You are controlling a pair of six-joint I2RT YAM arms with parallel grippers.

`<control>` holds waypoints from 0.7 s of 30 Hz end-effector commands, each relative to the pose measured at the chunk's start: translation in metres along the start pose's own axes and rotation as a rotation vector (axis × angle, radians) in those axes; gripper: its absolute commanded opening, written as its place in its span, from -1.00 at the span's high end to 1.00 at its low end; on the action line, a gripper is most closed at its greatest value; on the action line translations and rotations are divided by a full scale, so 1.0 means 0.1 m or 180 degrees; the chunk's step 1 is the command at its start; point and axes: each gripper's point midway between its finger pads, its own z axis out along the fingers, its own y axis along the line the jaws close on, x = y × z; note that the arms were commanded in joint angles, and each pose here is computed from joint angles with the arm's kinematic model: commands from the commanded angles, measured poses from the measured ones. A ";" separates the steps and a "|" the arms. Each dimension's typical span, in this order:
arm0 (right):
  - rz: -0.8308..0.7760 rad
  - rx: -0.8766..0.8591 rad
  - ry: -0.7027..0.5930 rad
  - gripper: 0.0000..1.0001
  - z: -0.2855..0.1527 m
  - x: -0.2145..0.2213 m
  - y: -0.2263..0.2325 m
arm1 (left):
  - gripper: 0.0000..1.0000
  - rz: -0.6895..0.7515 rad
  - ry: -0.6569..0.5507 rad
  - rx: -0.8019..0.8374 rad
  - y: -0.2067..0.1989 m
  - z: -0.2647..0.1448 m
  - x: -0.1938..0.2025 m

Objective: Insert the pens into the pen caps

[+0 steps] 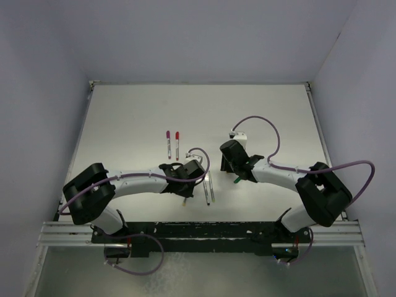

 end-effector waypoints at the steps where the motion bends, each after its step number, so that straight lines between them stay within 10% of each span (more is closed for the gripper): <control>1: 0.0106 0.0062 -0.0037 0.08 0.02 -0.08 0.02 | 1.00 0.0053 0.0025 0.0015 0.03 -0.05 0.04; 21: 0.0037 0.0354 0.0207 0.10 0.12 0.13 -0.13 | 1.00 -0.0012 -0.0321 0.0226 -0.10 -0.28 -0.22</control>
